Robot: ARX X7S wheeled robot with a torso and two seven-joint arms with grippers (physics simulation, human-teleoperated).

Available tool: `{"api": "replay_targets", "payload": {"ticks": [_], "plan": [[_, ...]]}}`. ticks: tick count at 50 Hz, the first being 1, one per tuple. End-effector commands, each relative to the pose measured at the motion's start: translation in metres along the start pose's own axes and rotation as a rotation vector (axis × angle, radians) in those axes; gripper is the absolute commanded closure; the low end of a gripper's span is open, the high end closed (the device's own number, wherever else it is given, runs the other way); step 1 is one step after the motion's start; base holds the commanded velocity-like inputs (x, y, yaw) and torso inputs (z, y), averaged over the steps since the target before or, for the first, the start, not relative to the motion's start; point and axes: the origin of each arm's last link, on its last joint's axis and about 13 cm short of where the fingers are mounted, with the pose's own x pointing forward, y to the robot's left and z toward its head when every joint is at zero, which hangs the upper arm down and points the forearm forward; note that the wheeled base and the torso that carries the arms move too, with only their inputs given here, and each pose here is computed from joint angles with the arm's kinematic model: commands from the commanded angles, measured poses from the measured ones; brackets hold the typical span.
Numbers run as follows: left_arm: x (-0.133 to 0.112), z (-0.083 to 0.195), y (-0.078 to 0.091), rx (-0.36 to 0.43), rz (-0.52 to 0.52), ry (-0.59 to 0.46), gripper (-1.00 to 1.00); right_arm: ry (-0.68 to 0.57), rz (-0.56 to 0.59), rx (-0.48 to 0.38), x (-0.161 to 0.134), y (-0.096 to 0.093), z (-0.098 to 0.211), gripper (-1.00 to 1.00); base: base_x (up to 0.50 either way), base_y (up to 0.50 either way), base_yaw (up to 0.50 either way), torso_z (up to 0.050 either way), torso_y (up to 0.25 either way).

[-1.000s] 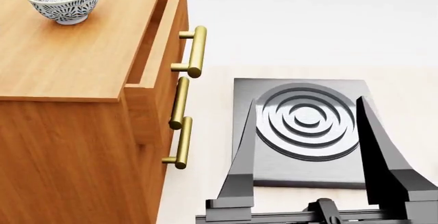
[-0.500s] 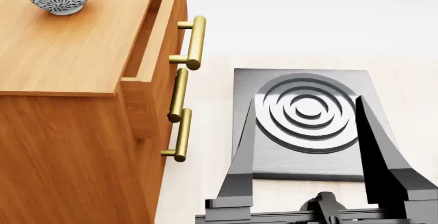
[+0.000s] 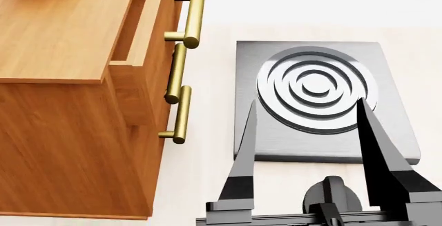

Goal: Pick the akita bowl on the wooden cabinet and place it on the plate.

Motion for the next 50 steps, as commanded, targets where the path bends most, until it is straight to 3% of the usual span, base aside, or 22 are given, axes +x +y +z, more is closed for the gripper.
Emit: {"api": "replay_targets", "payload": {"ticks": [1,5,6,7,9,11,13,16,17,18,20,22,23,39,50], "plan": [[0.003,-0.008,0.0,-0.034,-0.031,0.059,-1.0,0.0,0.001,0.002,0.0,0.0,0.0,-1.0,0.0,0.0,0.0,0.0,0.0],[0.006,-0.013,-0.001,-0.098,-0.062,0.087,-1.0,0.0,0.001,0.001,0.0,0.0,0.0,-1.0,0.0,0.0,0.0,0.0,0.0],[0.007,-0.014,-0.001,-0.099,-0.065,0.09,-1.0,0.0,0.001,0.0,0.0,0.0,0.0,-1.0,0.0,0.0,0.0,0.0,0.0],[0.007,-0.018,-0.001,-0.048,-0.056,0.121,-1.0,0.0,0.0,0.001,0.0,0.0,0.0,-1.0,0.0,0.0,0.0,0.0,0.0],[0.007,-0.02,-0.001,-0.107,-0.069,0.151,-1.0,0.001,0.001,0.0,0.0,0.0,0.0,-1.0,0.0,0.0,0.0,0.0,0.0],[0.008,-0.023,0.001,-0.102,-0.044,0.172,-1.0,0.001,0.002,-0.001,0.0,0.0,-0.001,-1.0,0.0,0.0,0.0,0.0,0.0],[0.009,-0.023,0.001,-0.175,-0.111,0.173,-1.0,0.001,0.001,0.0,0.0,0.0,-0.001,-1.0,0.0,0.0,0.0,0.0,0.0],[0.011,-0.022,0.001,-0.146,-0.117,0.133,-1.0,0.002,0.001,0.0,0.0,0.0,-0.001,-1.0,0.0,0.0,0.0,0.0,0.0],[0.011,-0.023,0.001,-0.069,-0.073,0.14,-1.0,0.002,0.001,-0.001,0.0,0.0,-0.001,-1.0,0.0,0.0,0.0,0.0,0.0],[0.011,-0.024,0.001,-0.055,-0.063,0.143,-1.0,0.002,0.0,-0.001,0.0,0.0,-0.001,-1.0,0.0,0.0,0.0,0.0,0.0],[0.012,-0.028,0.001,-0.104,-0.088,0.179,-1.0,0.001,-0.001,-0.001,0.0,0.0,-0.001,-1.0,0.0,0.0,0.0,0.0,0.0],[0.013,-0.027,0.002,-0.075,-0.062,0.159,-1.0,0.002,-0.002,-0.001,0.0,0.0,-0.001,-1.0,0.0,0.0,0.0,0.0,0.0],[0.013,-0.025,0.002,-0.008,-0.018,0.132,1.0,0.002,-0.002,-0.001,0.0,0.0,-0.001,-1.0,0.0,0.0,0.0,0.0,0.0],[0.011,-0.016,0.0,0.043,0.011,0.053,1.0,0.001,-0.002,-0.003,0.0,0.0,-0.001,-1.0,0.0,0.0,0.0,0.0,-0.001],[0.004,0.0,-0.009,0.137,-0.008,-0.062,1.0,-0.002,-0.005,0.0,0.0,0.0,0.0,-1.0,0.0,0.0,0.0,0.0,-0.001]]}}
